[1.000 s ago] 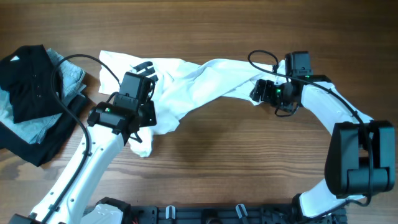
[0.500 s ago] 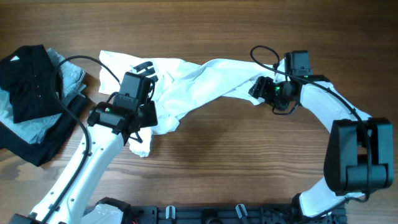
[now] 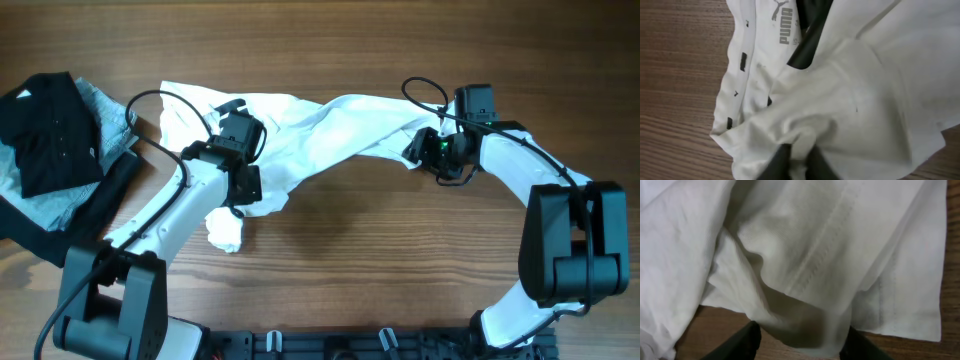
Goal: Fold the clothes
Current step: 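Grasp the T-shirt's left side with the left gripper, then lift the T-shirt with both grippers and shake it out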
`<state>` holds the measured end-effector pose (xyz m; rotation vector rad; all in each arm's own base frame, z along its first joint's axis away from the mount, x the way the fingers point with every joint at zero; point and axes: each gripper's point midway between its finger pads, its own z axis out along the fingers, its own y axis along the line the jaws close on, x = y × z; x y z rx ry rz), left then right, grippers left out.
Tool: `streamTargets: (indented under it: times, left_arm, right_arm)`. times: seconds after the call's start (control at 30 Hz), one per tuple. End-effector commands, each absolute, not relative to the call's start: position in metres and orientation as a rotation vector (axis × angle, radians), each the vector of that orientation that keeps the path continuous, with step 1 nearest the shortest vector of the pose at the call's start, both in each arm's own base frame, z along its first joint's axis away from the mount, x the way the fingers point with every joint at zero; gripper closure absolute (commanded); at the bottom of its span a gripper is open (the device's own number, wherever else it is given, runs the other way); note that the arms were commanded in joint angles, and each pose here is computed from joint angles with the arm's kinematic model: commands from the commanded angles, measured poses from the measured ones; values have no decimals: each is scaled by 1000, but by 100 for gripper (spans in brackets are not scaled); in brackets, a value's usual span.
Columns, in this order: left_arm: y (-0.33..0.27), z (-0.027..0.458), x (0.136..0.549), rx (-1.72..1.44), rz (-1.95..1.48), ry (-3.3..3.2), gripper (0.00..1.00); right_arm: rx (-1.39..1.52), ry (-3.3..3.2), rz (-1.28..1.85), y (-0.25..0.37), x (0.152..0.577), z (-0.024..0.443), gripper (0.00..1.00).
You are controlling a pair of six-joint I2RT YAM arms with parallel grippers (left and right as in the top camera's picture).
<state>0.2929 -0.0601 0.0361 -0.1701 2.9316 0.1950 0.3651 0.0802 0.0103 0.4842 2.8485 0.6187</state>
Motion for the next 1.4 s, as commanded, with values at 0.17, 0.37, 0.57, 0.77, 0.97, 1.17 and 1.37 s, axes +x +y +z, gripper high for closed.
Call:
streamTargets:
  times: [0.17, 0.37, 0.57, 0.77, 0.97, 1.17, 1.37]
  left_arm:
    - [-54, 74, 302, -190, 205, 2827, 96]
    - [-41, 165, 327, -289, 97, 2556, 96]
    - [-1, 246, 338, -449, 15, 2233, 96]
    - [45, 285, 334, -594, 31, 2049, 96]
    - [43, 282, 338, -586, -37, 2068, 96]
    - [30, 294, 347, -525, -124, 2029, 96]
    - [25, 351, 345, -378, -98, 1967, 96]
  right_arm:
    - [495, 2884, 610, 81, 356, 6, 96]
    - [522, 2758, 392, 31, 374, 65, 96]
    - [502, 2490, 143, -40, 393, 175, 96]
    - [540, 2486, -40, -77, 374, 186, 96]
    - [549, 2497, -46, -77, 372, 183, 96]
    - [515, 2464, 40, -67, 377, 199, 96]
    - [405, 2253, 101, -55, 375, 306, 96]
